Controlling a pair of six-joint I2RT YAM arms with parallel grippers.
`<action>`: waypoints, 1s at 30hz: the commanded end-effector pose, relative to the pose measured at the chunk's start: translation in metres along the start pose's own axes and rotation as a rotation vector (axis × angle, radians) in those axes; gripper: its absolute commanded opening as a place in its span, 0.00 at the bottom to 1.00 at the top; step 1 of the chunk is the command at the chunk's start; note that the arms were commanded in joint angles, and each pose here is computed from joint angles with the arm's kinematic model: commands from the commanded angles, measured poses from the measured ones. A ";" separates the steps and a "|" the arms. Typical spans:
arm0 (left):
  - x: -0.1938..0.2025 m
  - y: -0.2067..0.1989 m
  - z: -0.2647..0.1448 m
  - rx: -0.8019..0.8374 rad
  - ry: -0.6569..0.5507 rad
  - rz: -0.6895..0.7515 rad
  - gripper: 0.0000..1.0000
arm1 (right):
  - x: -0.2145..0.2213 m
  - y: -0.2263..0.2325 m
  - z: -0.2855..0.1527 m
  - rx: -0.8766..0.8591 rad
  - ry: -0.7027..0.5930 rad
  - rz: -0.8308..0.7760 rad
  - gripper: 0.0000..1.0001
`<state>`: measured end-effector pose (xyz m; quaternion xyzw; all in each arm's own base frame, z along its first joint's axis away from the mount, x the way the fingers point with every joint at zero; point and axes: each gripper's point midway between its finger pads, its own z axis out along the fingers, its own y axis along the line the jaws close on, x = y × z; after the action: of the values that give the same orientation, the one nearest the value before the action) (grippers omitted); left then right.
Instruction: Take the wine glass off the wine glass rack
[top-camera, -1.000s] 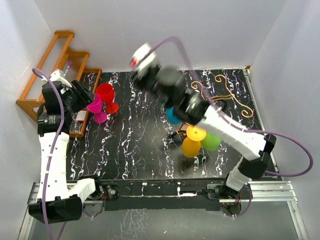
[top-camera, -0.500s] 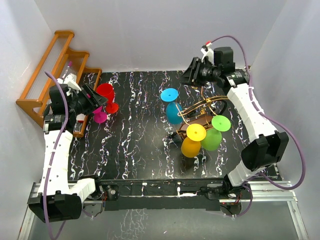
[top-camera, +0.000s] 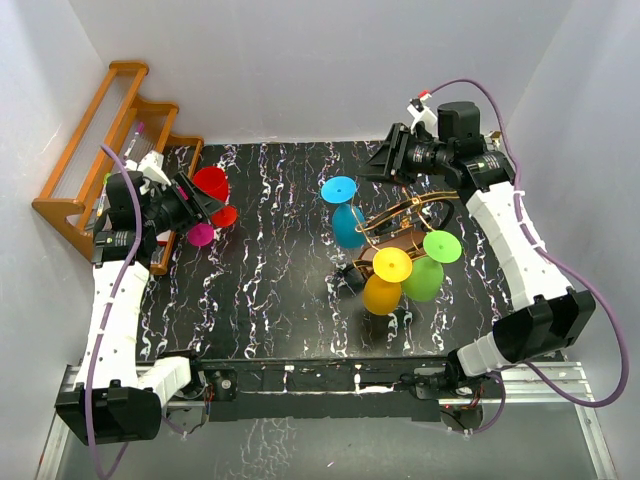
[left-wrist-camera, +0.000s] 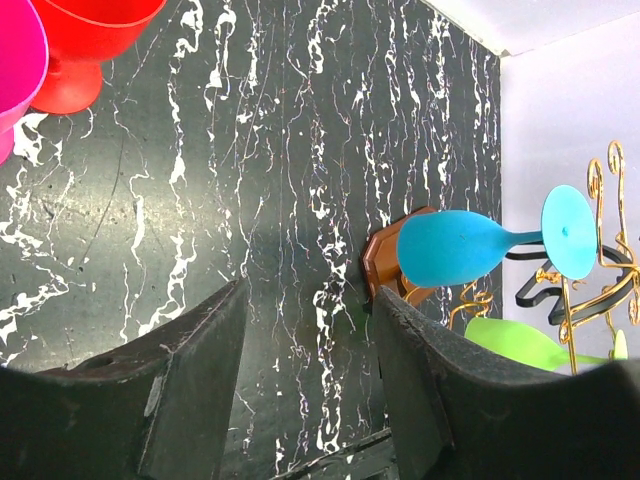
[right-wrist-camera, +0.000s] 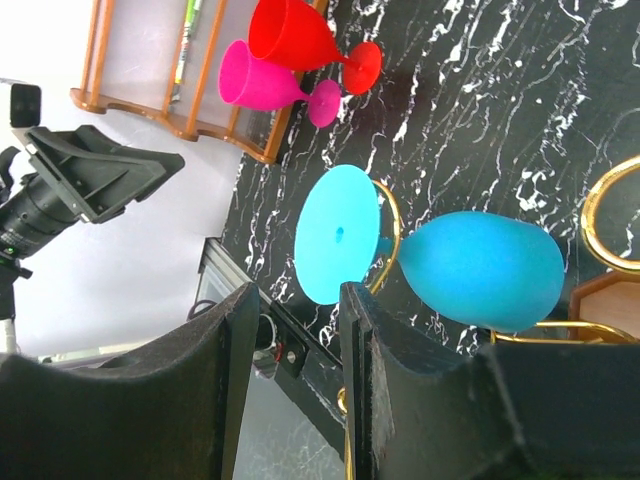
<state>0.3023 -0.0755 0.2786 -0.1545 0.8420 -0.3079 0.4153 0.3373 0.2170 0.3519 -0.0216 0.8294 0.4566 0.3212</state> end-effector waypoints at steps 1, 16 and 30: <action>0.003 -0.009 -0.006 0.040 -0.003 0.016 0.51 | -0.003 -0.009 0.001 0.039 -0.012 -0.006 0.40; 0.009 -0.005 -0.005 0.033 0.018 0.012 0.51 | 0.003 -0.024 0.023 0.055 0.034 0.008 0.37; 0.014 0.000 -0.001 0.029 0.035 0.007 0.51 | 0.009 -0.018 0.034 0.041 0.053 -0.001 0.36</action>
<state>0.2987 -0.0784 0.2693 -0.1538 0.8465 -0.3134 0.4020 0.3474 0.2299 0.3119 -0.0150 0.8575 0.4331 0.2773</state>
